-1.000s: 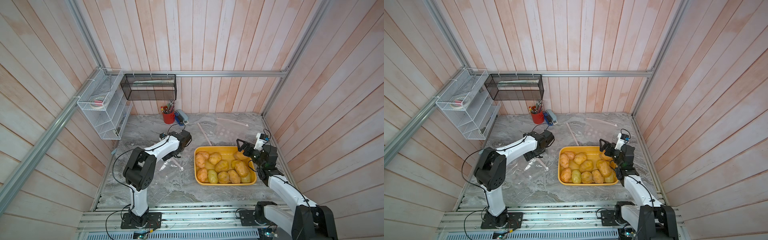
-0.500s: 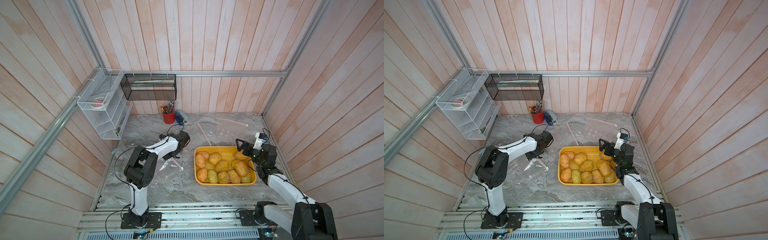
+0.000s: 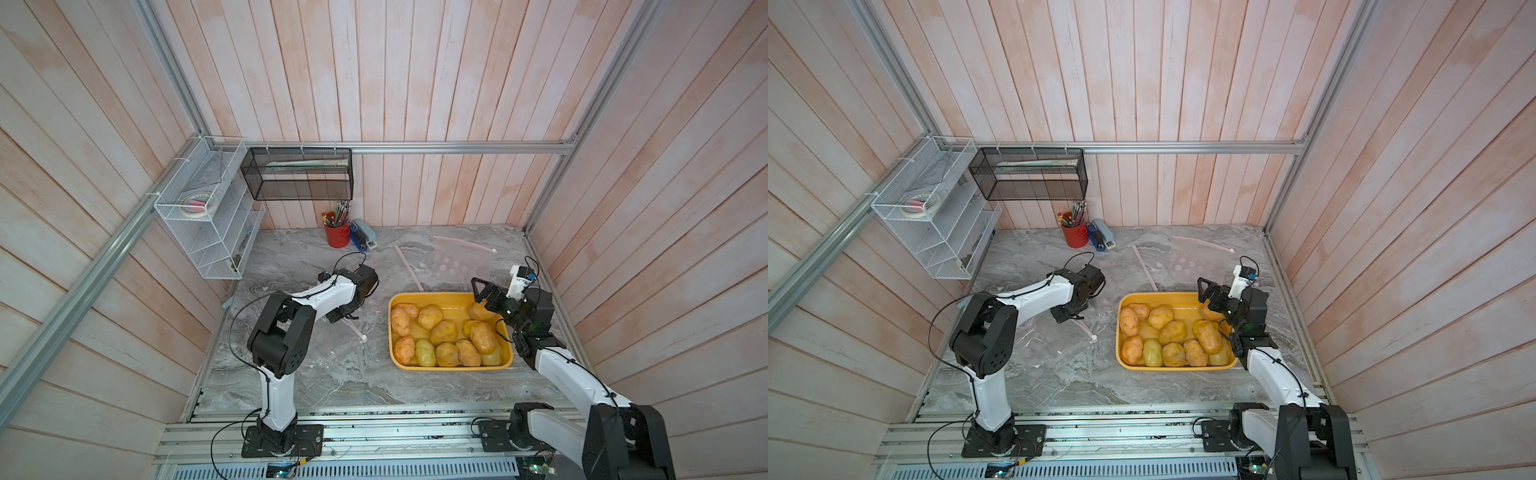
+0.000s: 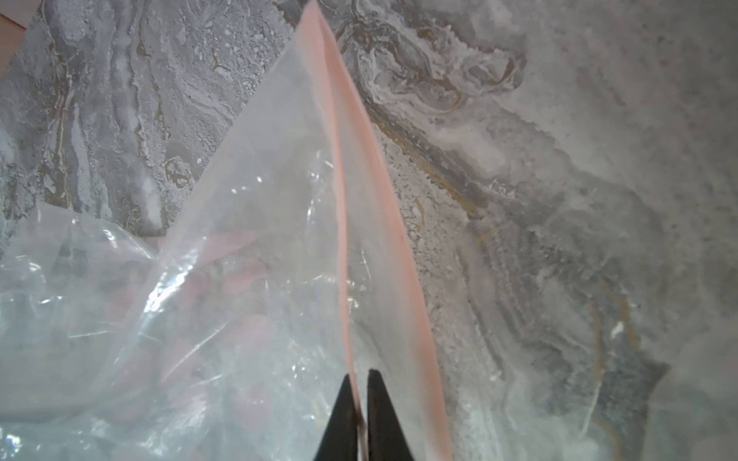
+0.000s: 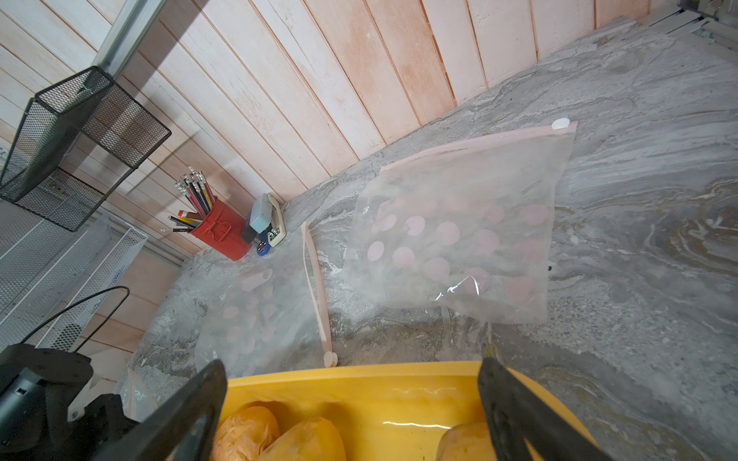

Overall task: Put the potatoes into a zipper bag and zip it
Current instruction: Pick up the zipper food storage bag at the center of the board.

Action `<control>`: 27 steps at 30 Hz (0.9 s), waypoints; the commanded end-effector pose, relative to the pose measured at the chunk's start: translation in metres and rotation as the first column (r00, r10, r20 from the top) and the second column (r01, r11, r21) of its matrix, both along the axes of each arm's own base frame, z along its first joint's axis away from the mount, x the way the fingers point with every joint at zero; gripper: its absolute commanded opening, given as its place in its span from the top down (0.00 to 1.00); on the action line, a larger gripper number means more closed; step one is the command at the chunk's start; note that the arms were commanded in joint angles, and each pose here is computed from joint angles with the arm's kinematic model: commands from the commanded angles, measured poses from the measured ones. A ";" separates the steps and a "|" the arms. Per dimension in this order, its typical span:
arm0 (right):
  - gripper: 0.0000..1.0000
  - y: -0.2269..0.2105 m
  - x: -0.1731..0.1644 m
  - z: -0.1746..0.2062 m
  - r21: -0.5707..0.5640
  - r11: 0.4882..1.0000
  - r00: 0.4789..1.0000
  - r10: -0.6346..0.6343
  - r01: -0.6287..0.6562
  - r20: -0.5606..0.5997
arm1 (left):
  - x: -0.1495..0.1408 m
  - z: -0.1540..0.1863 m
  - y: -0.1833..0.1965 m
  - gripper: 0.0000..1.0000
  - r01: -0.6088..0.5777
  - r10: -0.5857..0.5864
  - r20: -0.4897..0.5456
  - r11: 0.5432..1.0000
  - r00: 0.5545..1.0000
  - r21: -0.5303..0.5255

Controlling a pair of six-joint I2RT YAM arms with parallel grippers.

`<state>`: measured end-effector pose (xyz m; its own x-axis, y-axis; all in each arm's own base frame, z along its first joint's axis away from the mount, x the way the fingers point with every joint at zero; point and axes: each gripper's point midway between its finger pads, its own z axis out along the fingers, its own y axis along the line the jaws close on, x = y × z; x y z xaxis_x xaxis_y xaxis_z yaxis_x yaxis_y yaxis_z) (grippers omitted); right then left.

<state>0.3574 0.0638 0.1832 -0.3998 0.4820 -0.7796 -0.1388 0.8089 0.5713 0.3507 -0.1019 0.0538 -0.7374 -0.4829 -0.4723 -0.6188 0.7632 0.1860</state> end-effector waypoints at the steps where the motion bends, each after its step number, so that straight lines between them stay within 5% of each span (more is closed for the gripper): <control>1: 0.02 0.001 0.003 0.013 -0.014 1.000 1.000 0.009 -0.008 0.028 | -0.002 0.021 -0.001 0.96 0.015 -0.014 0.033 1.000 0.999 -0.027; 10: 0.02 0.053 -0.005 0.033 -0.036 0.986 0.984 0.165 -0.163 0.069 | -0.002 0.101 -0.038 1.00 0.277 -0.265 0.190 0.960 0.945 -0.044; 15: 0.02 0.116 -0.026 0.056 0.020 0.924 0.915 0.375 -0.382 0.147 | -0.003 0.134 -0.084 1.00 0.530 -0.442 0.374 0.830 0.815 -0.174; 19: 0.02 0.165 -0.045 0.066 0.074 0.840 0.836 0.519 -0.537 0.177 | -0.011 0.162 -0.109 1.00 0.661 -0.477 0.527 0.712 0.703 -0.237; 23: 0.02 0.207 -0.059 0.069 0.082 0.767 0.767 0.616 -0.636 0.180 | -0.019 0.169 -0.111 1.00 0.666 -0.459 0.547 0.696 0.700 -0.268; 27: 0.03 0.231 -0.060 0.064 0.048 0.750 0.747 0.647 -0.659 0.151 | -0.022 0.162 -0.113 1.00 0.651 -0.473 0.503 0.709 0.723 -0.270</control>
